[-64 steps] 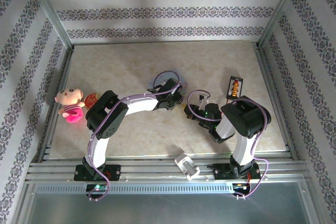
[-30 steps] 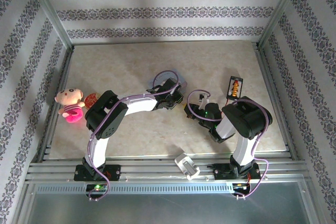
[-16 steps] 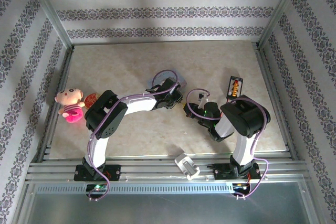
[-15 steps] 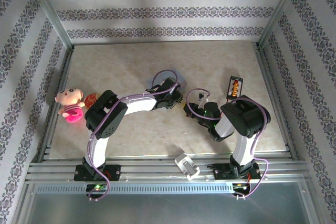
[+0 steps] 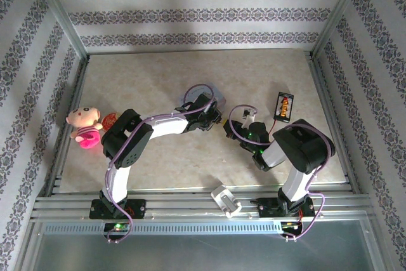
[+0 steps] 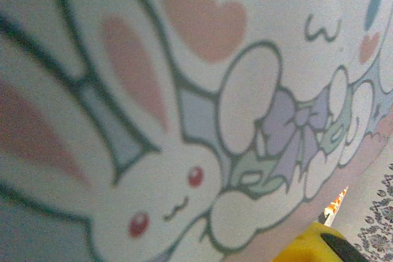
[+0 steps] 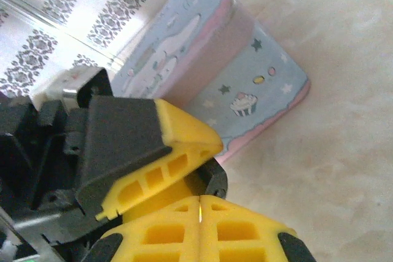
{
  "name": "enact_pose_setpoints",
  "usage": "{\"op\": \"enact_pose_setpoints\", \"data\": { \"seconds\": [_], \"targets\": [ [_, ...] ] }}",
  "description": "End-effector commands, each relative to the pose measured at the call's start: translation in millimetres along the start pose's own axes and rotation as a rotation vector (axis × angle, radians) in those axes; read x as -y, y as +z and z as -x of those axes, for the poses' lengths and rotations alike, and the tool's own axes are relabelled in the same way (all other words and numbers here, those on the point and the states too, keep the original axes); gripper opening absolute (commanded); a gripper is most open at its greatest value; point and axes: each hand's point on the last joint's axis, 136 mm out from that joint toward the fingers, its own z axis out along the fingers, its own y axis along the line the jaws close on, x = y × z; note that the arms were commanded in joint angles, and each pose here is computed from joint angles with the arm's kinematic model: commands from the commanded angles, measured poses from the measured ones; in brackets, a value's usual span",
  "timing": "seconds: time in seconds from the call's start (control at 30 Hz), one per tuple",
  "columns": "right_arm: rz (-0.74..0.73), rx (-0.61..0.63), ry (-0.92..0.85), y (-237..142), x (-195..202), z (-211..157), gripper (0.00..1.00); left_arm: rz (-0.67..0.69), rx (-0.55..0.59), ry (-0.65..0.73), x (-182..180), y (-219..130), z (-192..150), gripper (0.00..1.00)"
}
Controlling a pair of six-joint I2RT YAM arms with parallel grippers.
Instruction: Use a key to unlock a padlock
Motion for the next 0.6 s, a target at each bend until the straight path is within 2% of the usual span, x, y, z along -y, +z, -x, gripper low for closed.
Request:
{"op": "enact_pose_setpoints", "data": {
  "seconds": [0.0,0.37,0.57],
  "targets": [
    [0.088,0.083,-0.021,-5.8,-26.2,22.4,0.0,-0.046,-0.156,-0.078,7.5,-3.0,-31.5,0.02],
    [0.017,0.113,-0.021,-24.5,-10.4,17.2,0.0,-0.104,-0.104,-0.184,8.1,-10.5,-17.8,0.01],
    [-0.001,0.126,-0.008,-30.2,-5.8,18.4,0.0,-0.114,-0.09,-0.19,8.8,-12.4,-14.0,0.0]
  ]
}}
